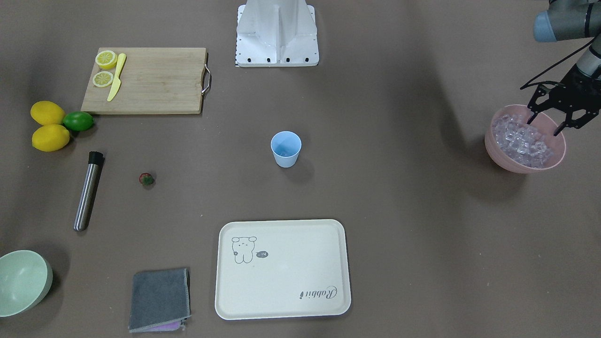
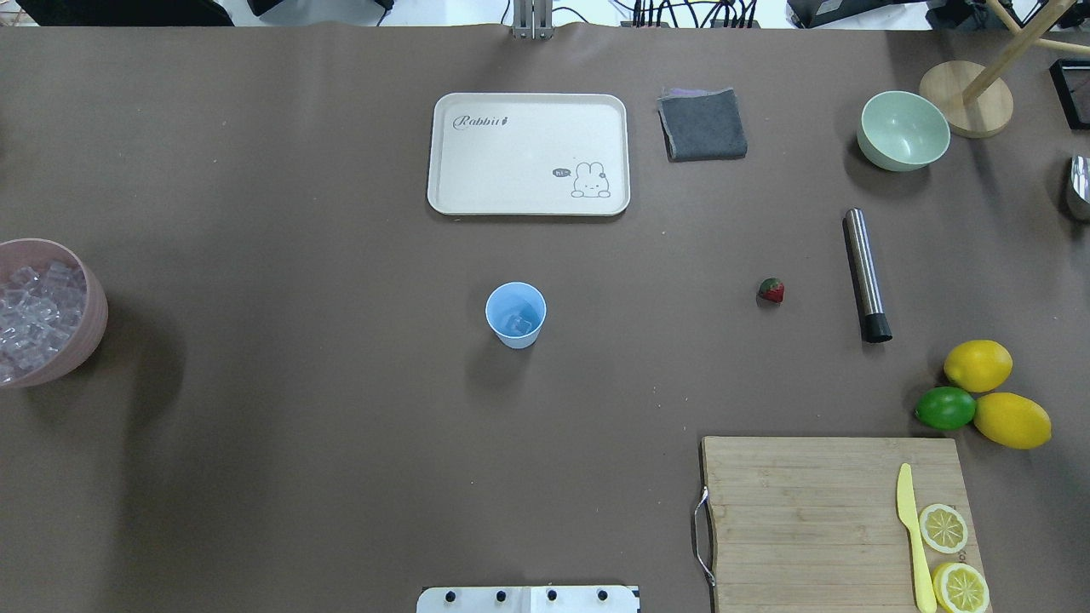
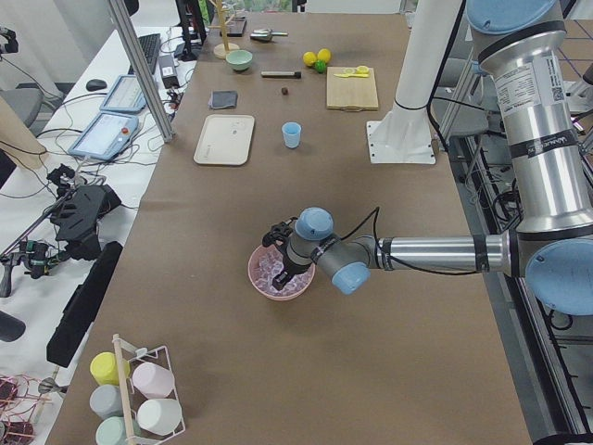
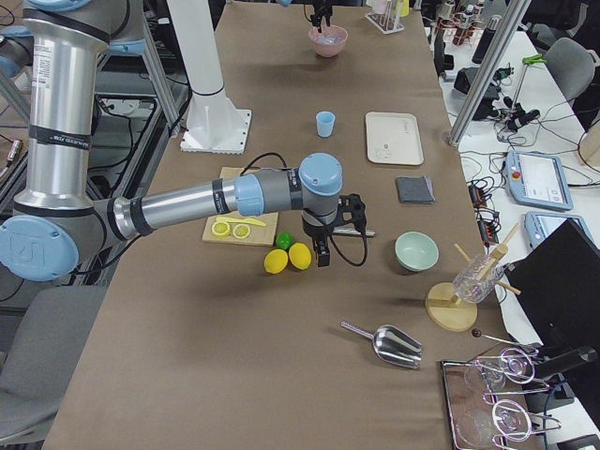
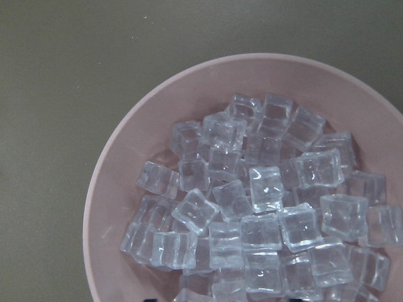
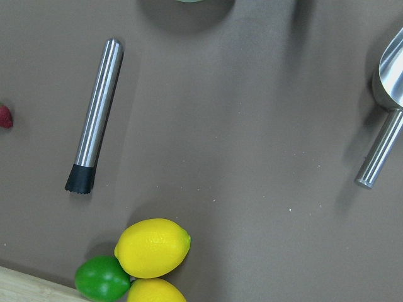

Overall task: Mash ice and strawberries in cup
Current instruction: 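Lower the left gripper into the ice and grasp another cube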

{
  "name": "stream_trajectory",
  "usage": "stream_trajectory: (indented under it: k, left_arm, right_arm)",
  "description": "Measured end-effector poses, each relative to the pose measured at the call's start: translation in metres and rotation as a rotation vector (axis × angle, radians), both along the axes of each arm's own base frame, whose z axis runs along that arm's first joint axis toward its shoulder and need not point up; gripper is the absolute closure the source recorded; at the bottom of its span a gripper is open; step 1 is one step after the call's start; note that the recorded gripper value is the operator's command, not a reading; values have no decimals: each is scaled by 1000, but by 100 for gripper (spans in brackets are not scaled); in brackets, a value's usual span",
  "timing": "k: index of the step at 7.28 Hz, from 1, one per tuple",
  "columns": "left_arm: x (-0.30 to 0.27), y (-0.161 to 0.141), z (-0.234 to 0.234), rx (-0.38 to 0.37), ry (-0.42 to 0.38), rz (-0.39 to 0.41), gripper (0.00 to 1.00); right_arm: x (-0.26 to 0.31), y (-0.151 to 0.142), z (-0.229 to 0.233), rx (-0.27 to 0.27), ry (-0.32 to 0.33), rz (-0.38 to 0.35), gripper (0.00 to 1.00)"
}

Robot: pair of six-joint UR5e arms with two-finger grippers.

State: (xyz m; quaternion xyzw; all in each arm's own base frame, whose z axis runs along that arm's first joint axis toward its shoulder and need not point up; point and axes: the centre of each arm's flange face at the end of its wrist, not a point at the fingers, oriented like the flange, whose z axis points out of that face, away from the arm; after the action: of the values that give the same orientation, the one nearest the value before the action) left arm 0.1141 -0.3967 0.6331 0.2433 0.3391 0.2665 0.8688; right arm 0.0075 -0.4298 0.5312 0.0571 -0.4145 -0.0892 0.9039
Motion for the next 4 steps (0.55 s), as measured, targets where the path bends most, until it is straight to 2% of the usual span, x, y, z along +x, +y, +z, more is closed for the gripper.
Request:
stream_trajectory:
  k: [4]
  left_arm:
    - [1, 0, 7, 23, 4, 23, 31]
  right_arm:
    - [0, 2, 2, -5, -3, 0, 0]
